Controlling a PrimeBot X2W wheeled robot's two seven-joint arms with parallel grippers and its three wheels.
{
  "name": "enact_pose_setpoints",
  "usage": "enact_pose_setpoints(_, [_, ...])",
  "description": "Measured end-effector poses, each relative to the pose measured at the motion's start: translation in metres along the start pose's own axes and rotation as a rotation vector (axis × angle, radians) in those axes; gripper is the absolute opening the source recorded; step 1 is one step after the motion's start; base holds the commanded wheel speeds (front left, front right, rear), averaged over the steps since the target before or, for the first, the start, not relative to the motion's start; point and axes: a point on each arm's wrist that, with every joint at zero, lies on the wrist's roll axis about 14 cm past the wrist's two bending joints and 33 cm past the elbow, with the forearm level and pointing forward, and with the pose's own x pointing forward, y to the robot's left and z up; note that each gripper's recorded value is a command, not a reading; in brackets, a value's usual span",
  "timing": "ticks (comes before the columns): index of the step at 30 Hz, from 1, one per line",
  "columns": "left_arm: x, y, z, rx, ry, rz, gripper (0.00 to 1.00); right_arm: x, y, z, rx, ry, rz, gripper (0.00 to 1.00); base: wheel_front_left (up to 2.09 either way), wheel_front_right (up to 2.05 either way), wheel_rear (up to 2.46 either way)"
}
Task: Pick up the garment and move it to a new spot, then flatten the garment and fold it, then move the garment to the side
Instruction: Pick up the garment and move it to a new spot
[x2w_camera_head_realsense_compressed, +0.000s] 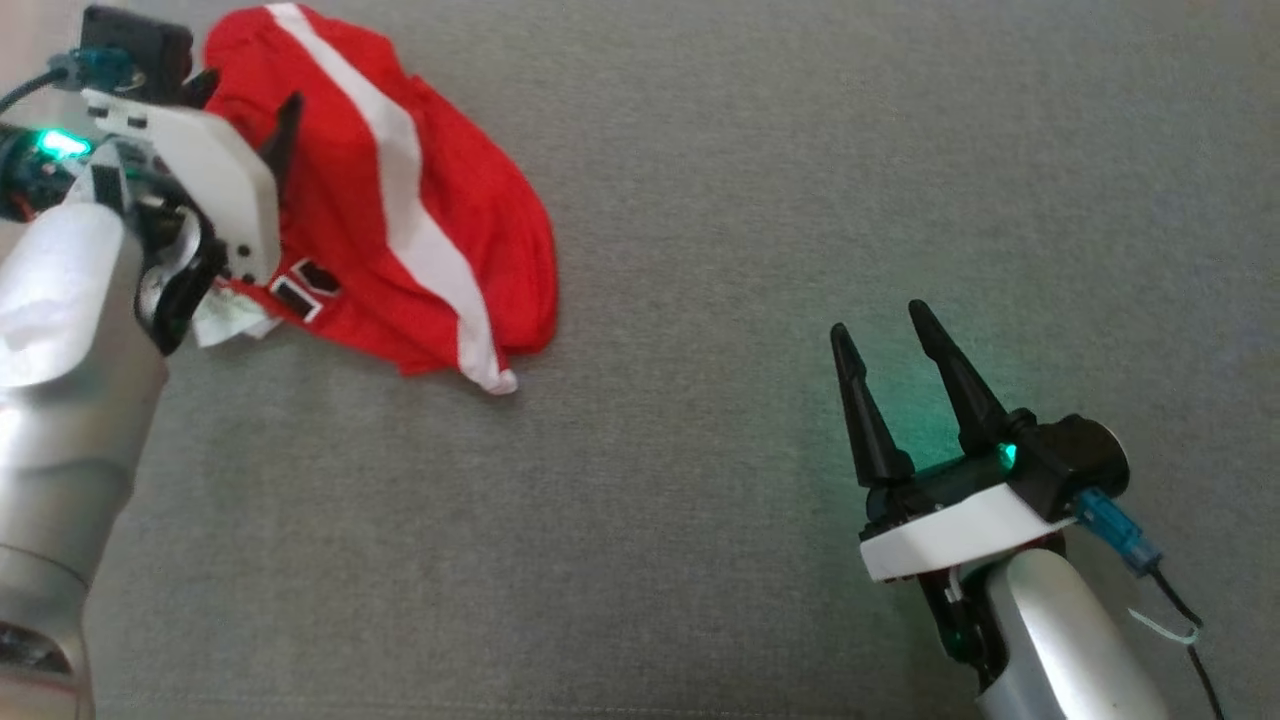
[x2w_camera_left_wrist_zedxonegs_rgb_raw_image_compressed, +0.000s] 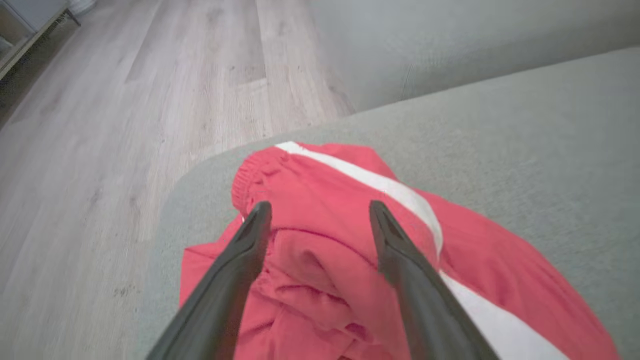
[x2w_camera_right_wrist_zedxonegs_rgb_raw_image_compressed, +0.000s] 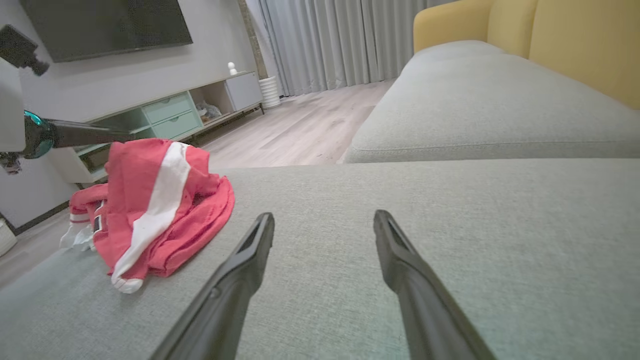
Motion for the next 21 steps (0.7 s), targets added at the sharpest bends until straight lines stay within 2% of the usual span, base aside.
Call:
enact_pose_setpoints(6, [0.020, -0.008, -0.035, -0.001, 0.132, -0.019, 1.00, -0.006, -0.013, -0.006, 0.003, 0.016, -0.040, 1.00, 0.00, 0.00, 0.00])
enact_pose_setpoints(7, [0.021, -0.010, -0.038, -0.009, 0.147, -0.022, 0.36, -0.007, -0.014, -0.006, 0.002, 0.016, -0.043, 1.00, 0.00, 0.00, 0.00])
enact_pose_setpoints(8, [0.022, -0.012, -0.039, -0.021, 0.146, -0.031, 0.00, -0.008, -0.015, -0.005, 0.001, 0.015, -0.046, 1.00, 0.00, 0.00, 0.00])
enact_pose_setpoints(11, [0.023, -0.013, -0.016, -0.015, 0.045, -0.033, 0.00, -0.009, -0.016, -0.002, -0.003, 0.008, -0.050, 1.00, 0.00, 0.00, 0.00])
enact_pose_setpoints(15, [0.011, -0.011, 0.052, 0.010, -0.220, -0.029, 0.00, -0.010, -0.014, 0.007, -0.009, -0.013, -0.048, 1.00, 0.00, 0.00, 0.00])
enact_pose_setpoints(16, [0.011, -0.011, 0.052, 0.010, -0.220, -0.029, 0.00, -0.010, -0.014, 0.007, -0.009, -0.013, -0.048, 1.00, 0.00, 0.00, 0.00])
enact_pose_setpoints(17, [0.005, -0.012, 0.069, 0.013, -0.289, -0.032, 0.00, -0.011, -0.013, 0.009, -0.009, -0.019, -0.048, 1.00, 0.00, 0.00, 0.00])
enact_pose_setpoints(21, [-0.024, -0.031, 0.128, 0.042, -0.517, -0.079, 0.00, -0.016, -0.011, 0.022, -0.012, -0.051, -0.049, 1.00, 0.00, 0.00, 0.00])
